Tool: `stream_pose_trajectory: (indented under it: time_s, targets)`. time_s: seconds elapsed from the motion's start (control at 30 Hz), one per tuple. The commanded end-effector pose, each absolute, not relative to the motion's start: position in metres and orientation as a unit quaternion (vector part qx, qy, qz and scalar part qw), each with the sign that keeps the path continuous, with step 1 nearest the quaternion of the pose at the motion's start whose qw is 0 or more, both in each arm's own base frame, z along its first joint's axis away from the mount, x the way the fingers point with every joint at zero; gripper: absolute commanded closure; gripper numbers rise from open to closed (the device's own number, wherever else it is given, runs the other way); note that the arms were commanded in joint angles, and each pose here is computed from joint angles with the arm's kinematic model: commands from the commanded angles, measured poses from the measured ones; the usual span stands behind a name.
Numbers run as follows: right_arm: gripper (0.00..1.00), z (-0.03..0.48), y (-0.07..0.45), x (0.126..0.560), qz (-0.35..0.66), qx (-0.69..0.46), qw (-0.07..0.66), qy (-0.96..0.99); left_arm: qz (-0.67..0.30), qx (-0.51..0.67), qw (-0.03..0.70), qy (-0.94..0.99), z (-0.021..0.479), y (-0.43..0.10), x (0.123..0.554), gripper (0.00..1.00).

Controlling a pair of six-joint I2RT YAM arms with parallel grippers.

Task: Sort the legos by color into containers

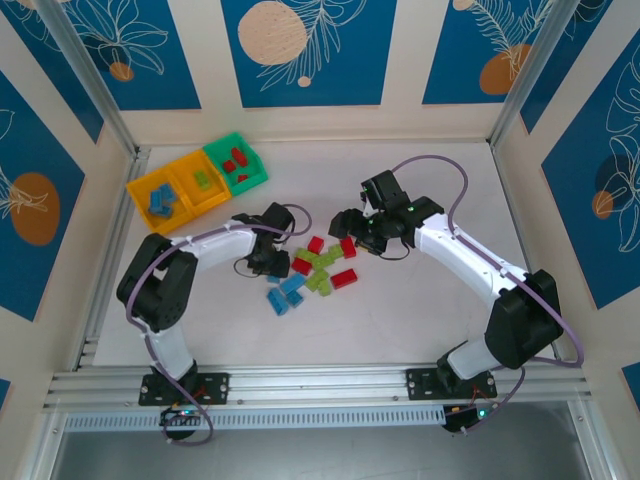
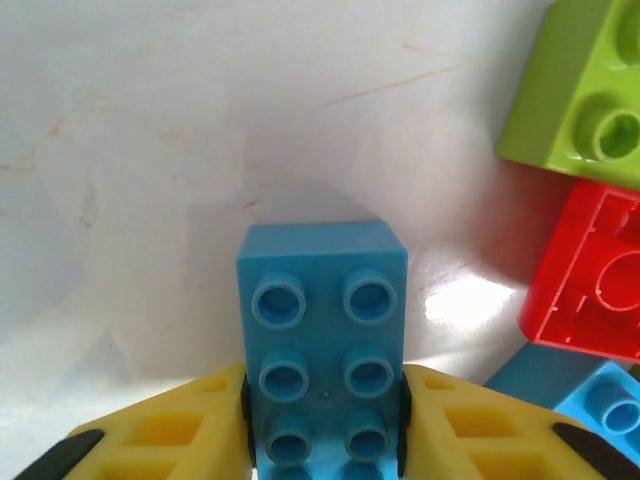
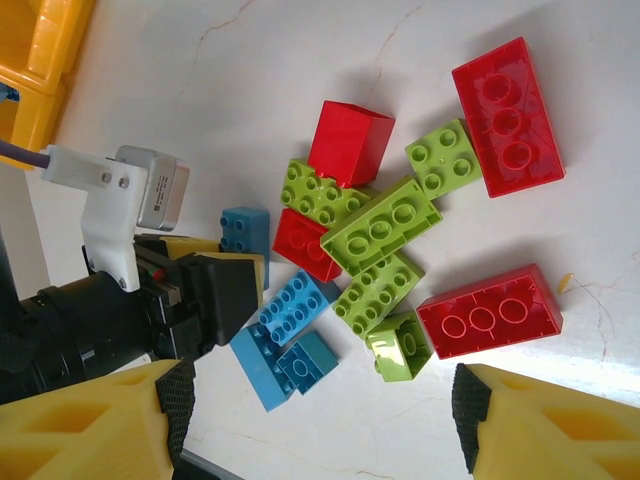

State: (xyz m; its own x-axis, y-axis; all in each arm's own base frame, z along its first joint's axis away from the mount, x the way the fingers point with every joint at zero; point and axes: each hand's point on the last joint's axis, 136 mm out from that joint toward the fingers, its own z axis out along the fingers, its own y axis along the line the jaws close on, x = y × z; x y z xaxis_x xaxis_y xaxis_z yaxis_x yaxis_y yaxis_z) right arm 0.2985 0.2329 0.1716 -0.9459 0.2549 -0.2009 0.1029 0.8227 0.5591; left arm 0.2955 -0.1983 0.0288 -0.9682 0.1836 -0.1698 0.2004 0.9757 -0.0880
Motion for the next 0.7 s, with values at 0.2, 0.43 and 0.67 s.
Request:
stream_pose_trajectory:
  time_s: [0.2,0.43,0.67]
  targets:
    - [0.28,0.181,0.231,0.299,0.285,0.095,0.142,0.943,-0.075,-0.050,0.232,0.969,0.145,-0.082,0.356,0.68]
    - [0.28,0.178,0.237,0.299,0.290,0.093,0.135,0.943,-0.019,-0.164,0.263,0.951,0.162,0.044,0.437,0.69]
    - [0.28,0.183,0.232,0.296,0.281,0.093,0.142,0.944,-0.042,-0.237,0.254,0.937,0.145,0.100,0.502,0.53]
